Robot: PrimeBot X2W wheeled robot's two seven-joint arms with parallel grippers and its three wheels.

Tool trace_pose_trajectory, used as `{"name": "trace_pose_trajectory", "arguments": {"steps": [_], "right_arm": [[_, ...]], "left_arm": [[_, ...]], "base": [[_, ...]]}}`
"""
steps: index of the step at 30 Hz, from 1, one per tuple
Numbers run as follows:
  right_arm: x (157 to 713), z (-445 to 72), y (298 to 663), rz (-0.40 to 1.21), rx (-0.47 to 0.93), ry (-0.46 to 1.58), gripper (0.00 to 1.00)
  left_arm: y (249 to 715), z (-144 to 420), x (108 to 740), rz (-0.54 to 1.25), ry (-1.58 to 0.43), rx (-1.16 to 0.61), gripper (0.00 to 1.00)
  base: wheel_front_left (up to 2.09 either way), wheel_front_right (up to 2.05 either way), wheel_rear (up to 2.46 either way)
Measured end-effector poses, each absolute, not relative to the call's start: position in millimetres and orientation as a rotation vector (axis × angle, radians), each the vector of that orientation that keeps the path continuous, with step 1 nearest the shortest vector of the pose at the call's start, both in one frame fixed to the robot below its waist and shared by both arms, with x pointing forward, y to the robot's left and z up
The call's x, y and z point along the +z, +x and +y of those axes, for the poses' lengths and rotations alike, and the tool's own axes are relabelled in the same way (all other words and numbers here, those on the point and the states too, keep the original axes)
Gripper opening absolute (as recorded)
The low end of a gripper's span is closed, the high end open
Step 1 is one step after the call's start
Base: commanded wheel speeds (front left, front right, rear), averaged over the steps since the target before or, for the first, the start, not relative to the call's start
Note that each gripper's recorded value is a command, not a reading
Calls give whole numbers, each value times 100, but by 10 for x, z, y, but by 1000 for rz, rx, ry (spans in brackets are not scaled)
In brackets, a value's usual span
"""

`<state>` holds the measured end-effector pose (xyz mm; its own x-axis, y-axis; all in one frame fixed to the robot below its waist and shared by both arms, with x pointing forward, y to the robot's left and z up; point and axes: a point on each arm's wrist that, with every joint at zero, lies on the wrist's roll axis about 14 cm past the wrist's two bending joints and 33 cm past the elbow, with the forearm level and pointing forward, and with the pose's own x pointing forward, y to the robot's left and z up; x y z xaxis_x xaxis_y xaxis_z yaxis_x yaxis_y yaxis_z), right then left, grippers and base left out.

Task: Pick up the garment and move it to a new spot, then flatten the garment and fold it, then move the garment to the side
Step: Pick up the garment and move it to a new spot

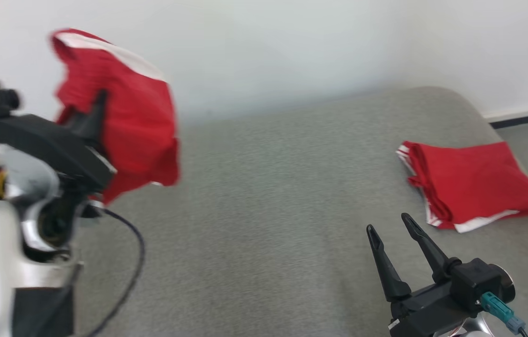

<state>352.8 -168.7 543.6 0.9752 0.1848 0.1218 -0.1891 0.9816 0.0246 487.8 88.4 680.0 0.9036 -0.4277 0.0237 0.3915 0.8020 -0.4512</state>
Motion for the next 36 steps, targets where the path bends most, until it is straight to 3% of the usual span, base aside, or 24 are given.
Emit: {"name": "trace_pose_trajectory", "arguments": {"steps": [12, 24, 25, 26, 27, 36], "right_arm": [[5265, -2194, 3140, -58, 24, 22, 100], [5059, -2296, 3045, 13, -31, 32, 100], [5051, -2300, 3045, 14, -32, 33, 100], [5039, -2303, 3048, 18, -34, 32, 100], [5030, -2301, 3054, 20, -33, 31, 100], [4952, -2243, 3141, 29, -12, 39, 100]], "left_arm": [[4601, -490, 6369, 222, -503, -762, 0], [4397, -912, 4992, 447, -408, -733, 0], [4380, -906, 4895, 443, -392, -720, 15], [4386, -893, 4836, 428, -372, -706, 65], [4395, -879, 4801, 409, -358, -695, 100], [4408, -593, 4737, 199, -211, -602, 100]], "base": [[0, 0, 0], [0, 0, 0], [0, 0, 0], [0, 0, 0], [0, 0, 0], [0, 0, 0]]}}
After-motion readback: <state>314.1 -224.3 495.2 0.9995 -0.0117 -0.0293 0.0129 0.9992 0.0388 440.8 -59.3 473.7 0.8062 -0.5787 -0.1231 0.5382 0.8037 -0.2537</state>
